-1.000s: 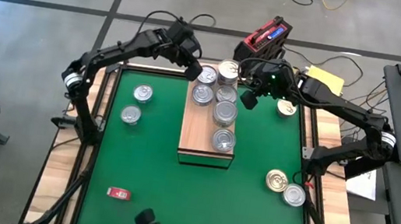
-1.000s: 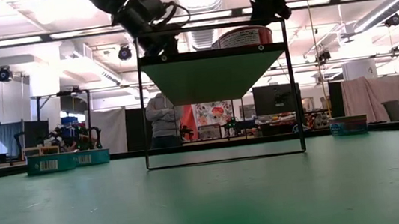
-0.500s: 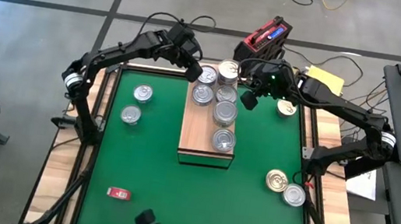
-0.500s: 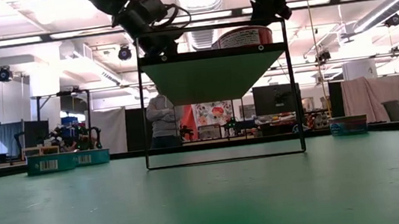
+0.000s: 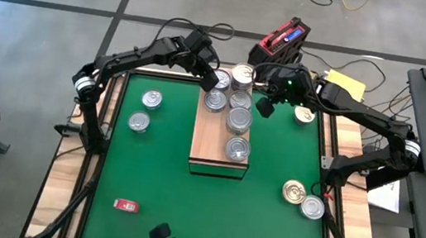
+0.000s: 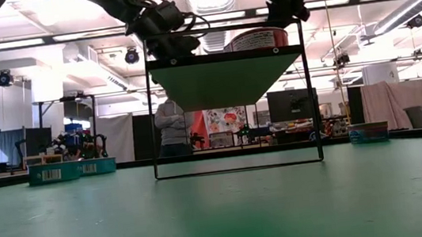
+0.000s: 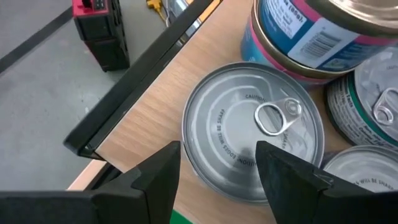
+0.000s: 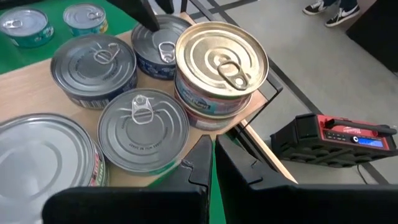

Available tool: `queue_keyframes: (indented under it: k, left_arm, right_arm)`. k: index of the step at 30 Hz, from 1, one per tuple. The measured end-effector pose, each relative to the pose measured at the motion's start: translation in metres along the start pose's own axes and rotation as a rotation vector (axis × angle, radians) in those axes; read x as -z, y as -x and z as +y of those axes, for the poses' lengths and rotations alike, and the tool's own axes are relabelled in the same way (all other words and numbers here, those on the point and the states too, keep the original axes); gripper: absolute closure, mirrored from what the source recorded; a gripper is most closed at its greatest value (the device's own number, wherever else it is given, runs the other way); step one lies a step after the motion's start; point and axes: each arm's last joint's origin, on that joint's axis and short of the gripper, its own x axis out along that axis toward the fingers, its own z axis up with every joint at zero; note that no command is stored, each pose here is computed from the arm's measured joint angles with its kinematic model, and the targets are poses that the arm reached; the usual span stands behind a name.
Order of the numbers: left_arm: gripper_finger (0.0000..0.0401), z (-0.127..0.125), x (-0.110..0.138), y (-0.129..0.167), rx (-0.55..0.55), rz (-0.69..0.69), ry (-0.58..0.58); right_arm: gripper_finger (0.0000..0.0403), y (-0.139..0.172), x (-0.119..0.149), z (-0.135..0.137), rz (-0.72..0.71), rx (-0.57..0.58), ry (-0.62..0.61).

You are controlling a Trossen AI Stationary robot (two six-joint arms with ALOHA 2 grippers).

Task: Stack canned seafood by type on shelf
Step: Stack the blue tuna can on top of the blue tuna can on the shelf

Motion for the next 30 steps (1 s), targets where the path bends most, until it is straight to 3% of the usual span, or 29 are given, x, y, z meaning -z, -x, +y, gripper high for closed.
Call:
queue_keyframes:
  k: [12,30]
  left_arm:
    - [0.0219,0.0007,0.0011,-0.0068,0.002,0.014,0.001]
    - [0.0316,0.0020,0.0011,-0.0066,-0.040,0.016,-0.004]
  right_arm:
    - [0.0390,0.0000,0.0003,0.0000,0.003,0.000,0.002]
    - [0.0390,0.0000,0.0005,0.0000,0.005,0.000,0.003]
